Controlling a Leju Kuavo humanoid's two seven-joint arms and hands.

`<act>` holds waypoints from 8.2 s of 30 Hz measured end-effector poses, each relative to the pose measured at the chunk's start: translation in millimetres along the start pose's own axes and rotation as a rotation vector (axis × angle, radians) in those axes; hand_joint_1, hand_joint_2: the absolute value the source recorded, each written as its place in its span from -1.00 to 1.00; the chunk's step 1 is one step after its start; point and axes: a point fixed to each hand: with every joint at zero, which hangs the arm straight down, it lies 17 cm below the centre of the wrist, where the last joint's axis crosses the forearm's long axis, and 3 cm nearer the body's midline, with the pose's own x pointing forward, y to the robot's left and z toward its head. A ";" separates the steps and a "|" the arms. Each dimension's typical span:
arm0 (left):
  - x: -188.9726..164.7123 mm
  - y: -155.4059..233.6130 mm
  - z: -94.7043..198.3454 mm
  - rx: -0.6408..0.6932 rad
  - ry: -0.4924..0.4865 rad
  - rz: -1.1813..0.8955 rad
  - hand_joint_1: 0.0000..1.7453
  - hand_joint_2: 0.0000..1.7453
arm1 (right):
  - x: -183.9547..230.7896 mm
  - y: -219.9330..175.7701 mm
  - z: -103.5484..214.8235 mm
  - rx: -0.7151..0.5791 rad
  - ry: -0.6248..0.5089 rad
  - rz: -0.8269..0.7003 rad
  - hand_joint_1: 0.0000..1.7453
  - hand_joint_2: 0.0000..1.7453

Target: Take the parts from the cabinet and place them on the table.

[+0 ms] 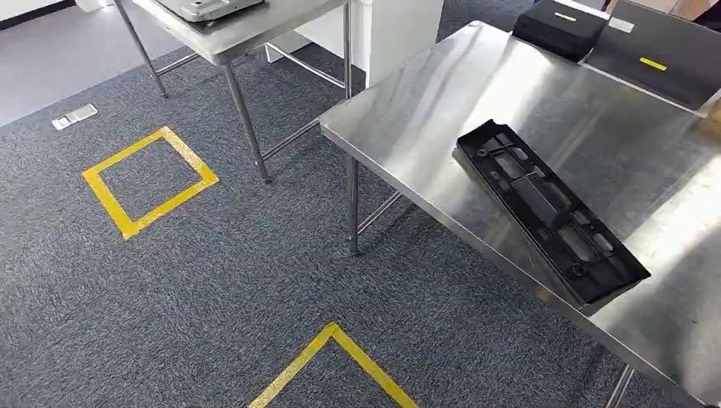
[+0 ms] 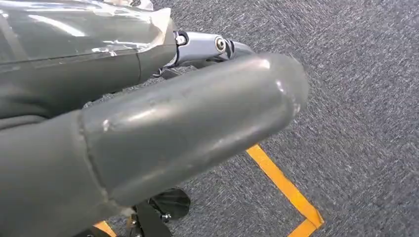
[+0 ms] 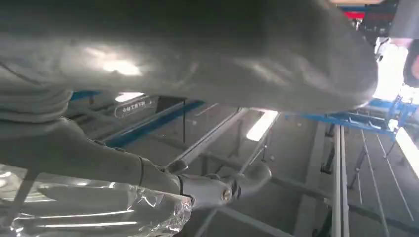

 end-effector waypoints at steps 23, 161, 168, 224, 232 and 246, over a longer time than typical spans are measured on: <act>-6.3 13.4 0.3 0.069 0.026 0.023 -1.00 -1.00 | 35.1 25.8 103.0 0.244 0.073 0.165 -1.00 -1.00; -25.4 5.2 -11.7 -0.183 0.159 -0.229 -1.00 -1.00 | 318.0 239.2 460.0 1.647 0.826 -0.605 -1.00 1.00; -26.1 4.4 -10.9 -0.184 0.161 -0.228 -1.00 -1.00 | 317.2 239.4 459.9 1.647 0.822 -0.602 -1.00 1.00; -18.2 5.3 -11.2 -0.185 0.093 -0.252 -1.00 -1.00 | 317.3 238.6 462.3 1.654 0.803 -0.597 -1.00 1.00; -15.9 2.8 -11.6 -0.188 0.086 -0.256 -1.00 -1.00 | 316.2 239.1 462.0 1.651 0.814 -0.600 -1.00 1.00; -16.3 2.3 -11.0 -0.184 0.085 -0.258 -1.00 -1.00 | 315.3 239.4 462.3 1.654 0.817 -0.599 -1.00 1.00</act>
